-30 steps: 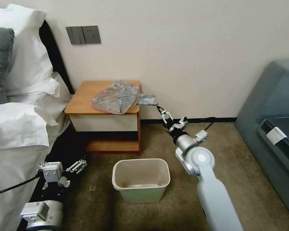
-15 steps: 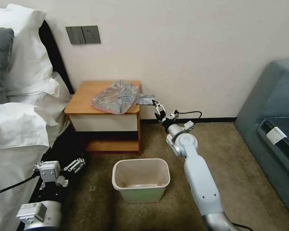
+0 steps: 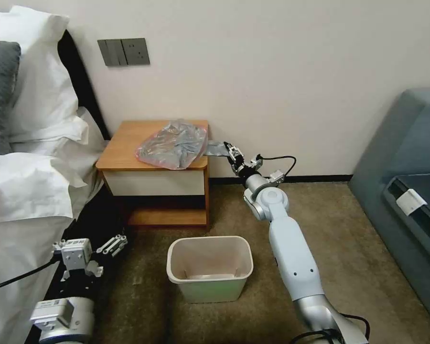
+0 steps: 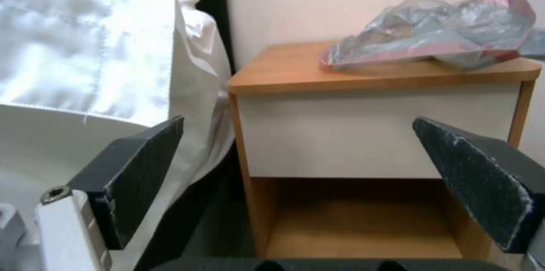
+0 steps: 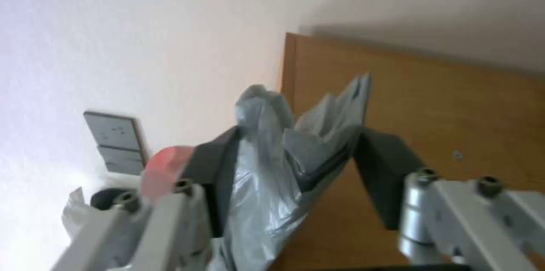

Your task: Pick up the garbage bag from the table and place it over the trash can.

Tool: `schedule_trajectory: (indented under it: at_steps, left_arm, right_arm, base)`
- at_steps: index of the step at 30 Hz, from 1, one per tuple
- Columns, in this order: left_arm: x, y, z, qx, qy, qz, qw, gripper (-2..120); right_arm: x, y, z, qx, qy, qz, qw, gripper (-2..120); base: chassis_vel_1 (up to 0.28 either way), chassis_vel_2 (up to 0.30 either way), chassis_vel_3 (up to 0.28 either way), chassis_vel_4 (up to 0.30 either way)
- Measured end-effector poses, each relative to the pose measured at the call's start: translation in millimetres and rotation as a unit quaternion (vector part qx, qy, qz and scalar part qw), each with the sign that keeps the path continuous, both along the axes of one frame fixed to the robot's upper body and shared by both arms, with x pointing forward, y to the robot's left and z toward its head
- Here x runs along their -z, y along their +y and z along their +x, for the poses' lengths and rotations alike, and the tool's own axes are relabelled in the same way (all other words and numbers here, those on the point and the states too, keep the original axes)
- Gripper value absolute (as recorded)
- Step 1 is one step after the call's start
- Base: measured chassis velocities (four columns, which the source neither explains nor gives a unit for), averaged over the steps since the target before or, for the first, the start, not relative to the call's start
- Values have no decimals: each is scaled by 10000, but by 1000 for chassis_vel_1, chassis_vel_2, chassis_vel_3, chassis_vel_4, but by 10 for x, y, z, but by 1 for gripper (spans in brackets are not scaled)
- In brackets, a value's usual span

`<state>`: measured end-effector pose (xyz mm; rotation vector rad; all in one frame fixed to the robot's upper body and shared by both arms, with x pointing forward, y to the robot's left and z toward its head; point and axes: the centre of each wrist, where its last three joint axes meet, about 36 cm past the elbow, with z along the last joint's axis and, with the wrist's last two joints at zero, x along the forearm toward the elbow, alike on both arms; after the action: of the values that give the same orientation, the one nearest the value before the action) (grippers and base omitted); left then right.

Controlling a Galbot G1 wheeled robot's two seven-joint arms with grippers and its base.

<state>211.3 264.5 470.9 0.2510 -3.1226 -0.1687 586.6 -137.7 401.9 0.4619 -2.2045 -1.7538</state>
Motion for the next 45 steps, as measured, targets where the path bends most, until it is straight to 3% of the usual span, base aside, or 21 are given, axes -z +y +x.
schedule_trajectory:
  at_steps: [4,8,13,22,29,31,35,45]
  left_arm:
    - [-2,5,3,-2,-6,12,10000,100]
    - [-1,6,3,-3,-8,14,10000,100]
    - [28,12,9,-9,-6,9,10000,100]
    - [93,54,25,-1,-14,-23,10000,100]
    - [97,76,37,9,-29,-48,10000,100]
    - [100,91,51,0,-55,-92,9999,100]
    - [120,112,50,-13,-92,-128,9999,100]
    - [177,162,46,-29,-119,-180,9998,100]
  right_arm:
    - [-18,23,-18,-9,-4,-53,10000,28]
    - [-29,34,-52,-9,-3,-66,10000,18]
    - [-186,141,-306,-117,97,88,9998,0]
    - [-513,72,-1318,-395,325,-368,9980,0]
    - [-668,-23,-1784,-580,360,-729,9950,0]
    - [-674,-61,-2182,-824,542,-1030,9898,0]
    - [-574,-51,-2551,-1037,702,-1595,9792,0]
    - [-362,-121,-2911,-1133,962,-2166,9649,0]
  base:
    - [0,0,0,0]
    - [0,0,0,0]
    - [0,0,0,0]
    - [0,0,0,0]
    - [0,0,0,0]
    - [0,0,0,0]
    - [0,0,0,0]
    - [0,0,0,0]
